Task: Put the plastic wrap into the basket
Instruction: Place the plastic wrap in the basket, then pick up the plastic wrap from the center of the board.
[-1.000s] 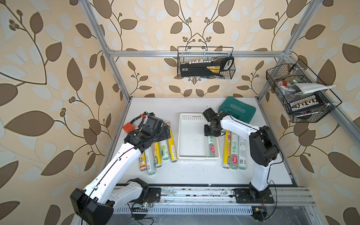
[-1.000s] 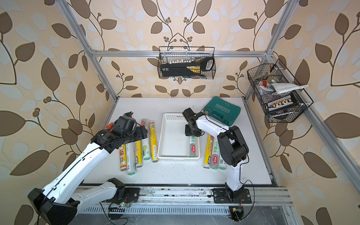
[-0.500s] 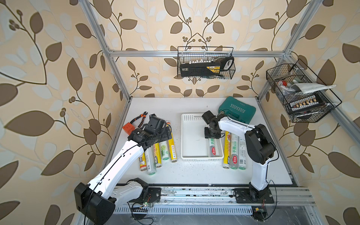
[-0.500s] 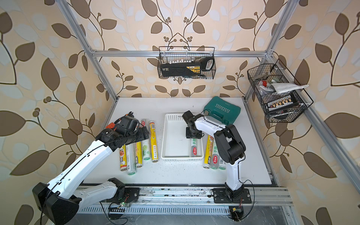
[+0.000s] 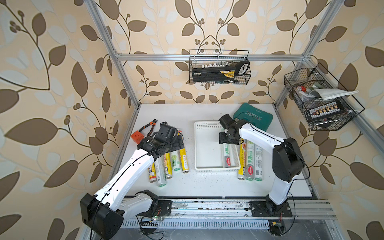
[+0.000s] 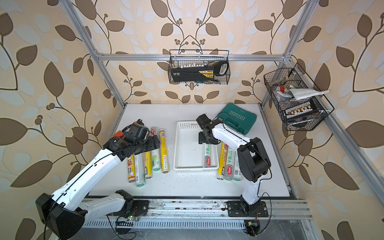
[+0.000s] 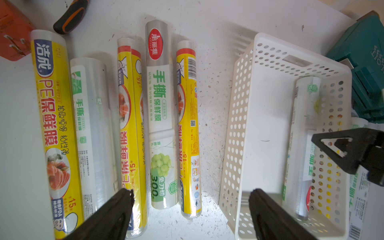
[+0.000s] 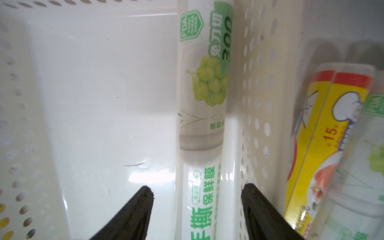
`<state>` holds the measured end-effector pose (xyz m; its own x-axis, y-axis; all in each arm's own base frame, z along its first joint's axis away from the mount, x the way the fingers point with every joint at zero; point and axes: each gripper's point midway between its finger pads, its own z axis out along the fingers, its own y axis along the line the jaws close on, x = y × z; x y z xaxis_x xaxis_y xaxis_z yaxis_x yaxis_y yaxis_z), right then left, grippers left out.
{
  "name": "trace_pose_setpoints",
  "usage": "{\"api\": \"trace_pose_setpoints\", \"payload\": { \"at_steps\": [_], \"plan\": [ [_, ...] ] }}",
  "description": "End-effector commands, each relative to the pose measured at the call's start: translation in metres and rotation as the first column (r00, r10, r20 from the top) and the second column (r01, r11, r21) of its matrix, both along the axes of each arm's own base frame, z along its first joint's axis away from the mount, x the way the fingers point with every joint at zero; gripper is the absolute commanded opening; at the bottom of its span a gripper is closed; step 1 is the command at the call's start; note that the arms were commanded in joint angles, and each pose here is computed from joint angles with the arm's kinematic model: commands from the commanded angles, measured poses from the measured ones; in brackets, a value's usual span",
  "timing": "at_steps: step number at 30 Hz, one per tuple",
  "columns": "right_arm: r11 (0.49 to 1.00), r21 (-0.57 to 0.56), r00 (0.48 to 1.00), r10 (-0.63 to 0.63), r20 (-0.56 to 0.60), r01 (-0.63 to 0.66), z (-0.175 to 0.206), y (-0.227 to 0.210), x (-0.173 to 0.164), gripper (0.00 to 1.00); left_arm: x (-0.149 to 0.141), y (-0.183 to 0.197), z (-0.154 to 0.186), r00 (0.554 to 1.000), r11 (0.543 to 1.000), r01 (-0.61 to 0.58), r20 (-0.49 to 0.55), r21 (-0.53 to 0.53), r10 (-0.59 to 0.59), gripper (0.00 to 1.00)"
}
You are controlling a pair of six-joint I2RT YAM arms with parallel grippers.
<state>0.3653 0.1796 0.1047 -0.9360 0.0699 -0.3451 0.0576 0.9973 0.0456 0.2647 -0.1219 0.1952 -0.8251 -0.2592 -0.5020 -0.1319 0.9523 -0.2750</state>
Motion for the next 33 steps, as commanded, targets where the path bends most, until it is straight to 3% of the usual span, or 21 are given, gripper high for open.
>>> {"api": "trace_pose_setpoints", "payload": {
  "at_steps": [1, 10, 22, 33],
  "plan": [
    [0.999, 0.025, 0.999, 0.035, 0.027, -0.035, 0.027, -0.005, -0.016, 0.72, 0.008, -0.008, 0.009, 0.999, 0.999, 0.029, 0.033, -0.018, -0.028, 0.93],
    [0.989, 0.115, 0.992, 0.081, 0.099, -0.092, 0.072, -0.017, -0.059, 0.73, 0.018, -0.016, 0.005, 1.000, 0.999, 0.030, 0.002, -0.010, -0.030, 0.93],
    [0.963, 0.214, 0.982, 0.137, 0.132, -0.163, 0.086, -0.024, -0.106, 0.74, 0.033, -0.026, -0.018, 0.998, 1.000, 0.007, -0.062, -0.010, -0.007, 0.93],
    [0.949, 0.258, 0.981, 0.160, 0.114, -0.184, 0.074, -0.025, -0.125, 0.74, 0.045, -0.039, -0.065, 0.987, 1.000, -0.013, -0.162, -0.002, 0.013, 0.72]
  ]
}}
